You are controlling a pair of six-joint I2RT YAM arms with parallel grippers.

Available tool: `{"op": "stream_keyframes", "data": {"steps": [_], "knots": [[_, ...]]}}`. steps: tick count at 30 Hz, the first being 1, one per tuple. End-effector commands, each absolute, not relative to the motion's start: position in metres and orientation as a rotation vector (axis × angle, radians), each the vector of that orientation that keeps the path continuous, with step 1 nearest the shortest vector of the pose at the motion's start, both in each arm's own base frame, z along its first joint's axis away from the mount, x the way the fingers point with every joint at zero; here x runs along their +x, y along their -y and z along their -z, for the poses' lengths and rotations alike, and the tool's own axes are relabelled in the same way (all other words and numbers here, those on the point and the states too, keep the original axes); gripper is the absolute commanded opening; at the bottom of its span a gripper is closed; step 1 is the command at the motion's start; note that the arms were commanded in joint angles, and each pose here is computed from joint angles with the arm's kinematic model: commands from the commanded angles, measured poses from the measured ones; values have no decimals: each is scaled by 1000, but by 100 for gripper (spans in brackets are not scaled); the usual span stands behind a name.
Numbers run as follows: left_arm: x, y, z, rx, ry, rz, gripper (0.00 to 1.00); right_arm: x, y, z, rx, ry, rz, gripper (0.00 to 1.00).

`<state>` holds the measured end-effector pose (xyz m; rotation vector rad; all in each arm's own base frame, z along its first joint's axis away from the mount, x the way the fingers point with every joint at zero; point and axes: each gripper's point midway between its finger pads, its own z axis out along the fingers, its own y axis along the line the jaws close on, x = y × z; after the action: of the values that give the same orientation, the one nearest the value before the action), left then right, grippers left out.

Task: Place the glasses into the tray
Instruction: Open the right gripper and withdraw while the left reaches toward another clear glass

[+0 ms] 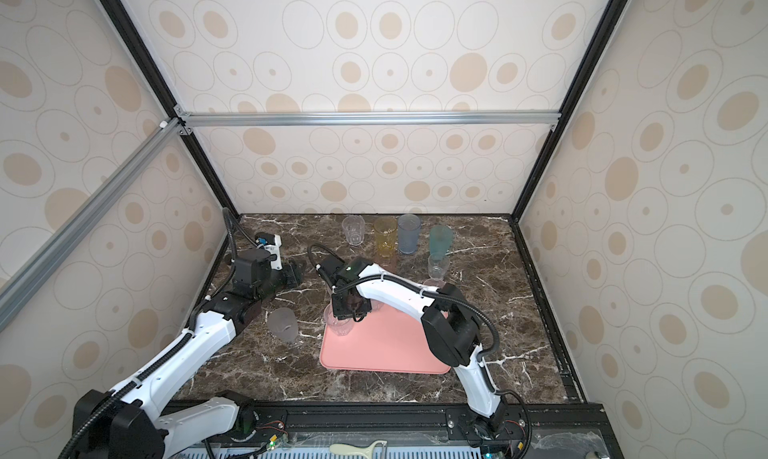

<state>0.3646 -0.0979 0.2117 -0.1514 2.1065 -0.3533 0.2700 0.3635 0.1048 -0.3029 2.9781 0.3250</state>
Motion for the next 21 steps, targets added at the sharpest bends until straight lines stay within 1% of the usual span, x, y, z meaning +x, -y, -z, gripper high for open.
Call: {"op": "stream_keyframes", "data": {"steps": [1, 4, 6, 9, 12, 17, 21], "knots": [[385, 96, -239, -134, -2057, 338, 57, 276, -347, -164, -220, -2935, -545, 41], [410, 103, -250, -128, -2038, 358, 57, 299, -329, -189, -119, -2878, -708, 41], [432, 114, -249, -112, -2035, 382, 57, 319, -313, -196, -55, -2820, -738, 42], [473, 132, -230, -90, -2071, 418, 57, 349, -278, -192, 77, -2777, -688, 41], [514, 153, -214, -78, -2098, 475, 60, 369, -256, -186, 148, -2745, -636, 41], [578, 183, -190, -55, -2127, 561, 63, 383, -244, -183, 120, -2726, -523, 41], [618, 189, -161, -54, -2197, 505, 62, 387, -241, -178, 96, -2728, -476, 41]]}}
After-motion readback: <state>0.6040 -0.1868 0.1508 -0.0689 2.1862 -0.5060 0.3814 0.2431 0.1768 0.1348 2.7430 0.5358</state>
